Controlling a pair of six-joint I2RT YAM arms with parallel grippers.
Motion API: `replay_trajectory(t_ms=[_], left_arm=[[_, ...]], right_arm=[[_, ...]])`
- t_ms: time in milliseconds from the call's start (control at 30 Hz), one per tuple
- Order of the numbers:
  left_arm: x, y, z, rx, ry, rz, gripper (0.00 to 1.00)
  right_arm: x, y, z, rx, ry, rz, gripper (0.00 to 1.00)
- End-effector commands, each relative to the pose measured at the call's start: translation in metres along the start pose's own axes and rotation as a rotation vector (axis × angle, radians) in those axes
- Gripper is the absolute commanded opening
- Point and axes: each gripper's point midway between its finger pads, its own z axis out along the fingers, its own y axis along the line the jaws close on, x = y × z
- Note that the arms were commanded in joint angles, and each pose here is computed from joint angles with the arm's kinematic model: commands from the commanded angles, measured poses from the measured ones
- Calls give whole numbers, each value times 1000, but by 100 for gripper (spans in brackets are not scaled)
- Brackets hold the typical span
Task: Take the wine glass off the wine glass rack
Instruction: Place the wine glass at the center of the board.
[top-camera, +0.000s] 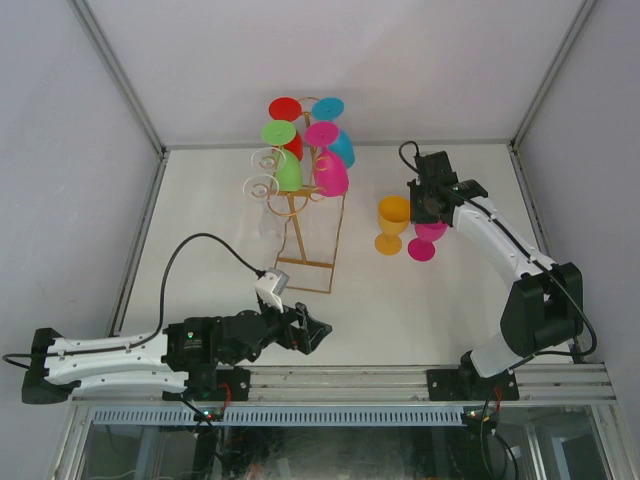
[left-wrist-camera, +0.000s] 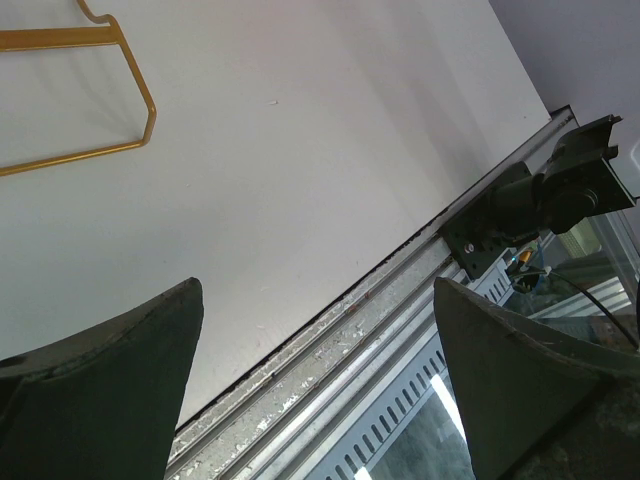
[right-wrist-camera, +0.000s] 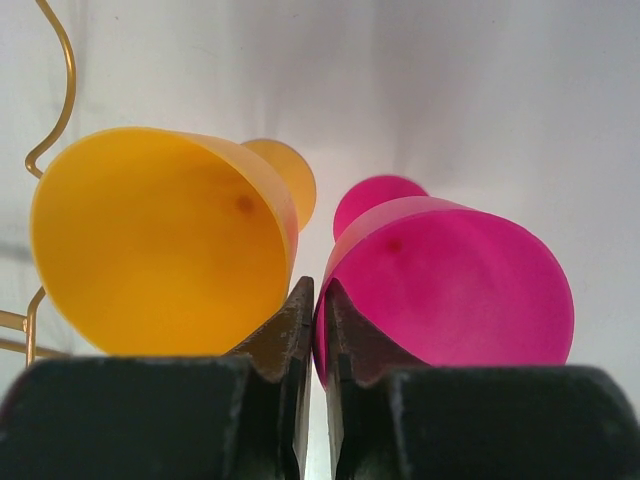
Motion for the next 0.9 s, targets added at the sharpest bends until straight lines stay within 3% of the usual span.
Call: replay_trajectory(t_ms=[0, 867], left_arm=[[-31, -26, -6, 67, -70, -31, 100], [-30, -32, -4, 81, -50, -28, 100]], right_arm=[[-24, 1, -12, -16, -76, 12, 5], [-31, 7, -19, -78, -102, 36, 10]])
